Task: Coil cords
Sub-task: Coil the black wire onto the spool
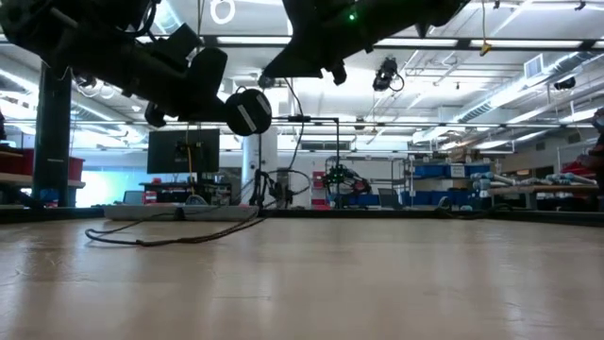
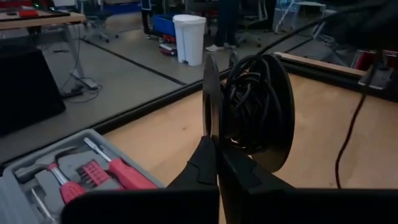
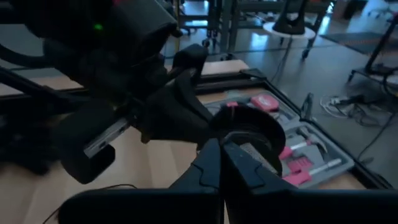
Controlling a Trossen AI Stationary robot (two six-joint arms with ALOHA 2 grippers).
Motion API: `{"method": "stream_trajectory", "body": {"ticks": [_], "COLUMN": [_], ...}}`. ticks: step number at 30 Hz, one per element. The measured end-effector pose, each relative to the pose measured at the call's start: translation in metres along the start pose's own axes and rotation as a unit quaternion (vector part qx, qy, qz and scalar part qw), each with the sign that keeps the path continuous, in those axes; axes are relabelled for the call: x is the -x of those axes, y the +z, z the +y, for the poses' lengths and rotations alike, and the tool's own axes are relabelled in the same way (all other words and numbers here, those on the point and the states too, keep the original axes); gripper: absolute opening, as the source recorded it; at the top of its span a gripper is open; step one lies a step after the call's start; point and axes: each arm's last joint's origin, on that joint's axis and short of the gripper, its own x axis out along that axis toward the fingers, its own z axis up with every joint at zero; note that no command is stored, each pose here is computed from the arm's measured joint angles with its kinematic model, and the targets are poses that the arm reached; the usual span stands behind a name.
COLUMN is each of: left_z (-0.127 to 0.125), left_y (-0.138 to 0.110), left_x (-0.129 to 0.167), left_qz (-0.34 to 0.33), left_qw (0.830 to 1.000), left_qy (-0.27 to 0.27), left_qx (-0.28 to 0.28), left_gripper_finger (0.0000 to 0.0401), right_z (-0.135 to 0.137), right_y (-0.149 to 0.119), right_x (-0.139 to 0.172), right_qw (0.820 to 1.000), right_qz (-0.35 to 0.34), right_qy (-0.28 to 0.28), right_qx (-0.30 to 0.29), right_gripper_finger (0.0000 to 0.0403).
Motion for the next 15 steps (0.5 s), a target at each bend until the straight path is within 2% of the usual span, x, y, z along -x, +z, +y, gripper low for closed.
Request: {"method": "stream_trajectory", "body": {"ticks": [4,9,15], "left_z": [0.0,-0.001,-0.002], "left_y": [0.0,0.003,0.005], "left_x": [0.0,0.0,0.0], "left_qz": [-0.001,-0.01,-0.015], "left_qw": [1.0,1.0,1.0], "left_qy": [0.0,-0.006,-0.009], "left_qx": [-0.004,0.019,0.024], "left_gripper_finger": [0.0,0.0,0.0], "right_z": [0.001,0.001,0.012], "right_y": [0.005,0.007,-0.014], "right_x": [0.0,-0.004,-0.03], "right_qw": [1.0,0.998,0.995], "right_qz": [-0.023,-0.05,-0.029], "right_qy": [0.018,0.047,0.092], "right_qx": [0.008,0.0,0.002], "right_gripper_finger": [0.0,0.0,0.0001]}}
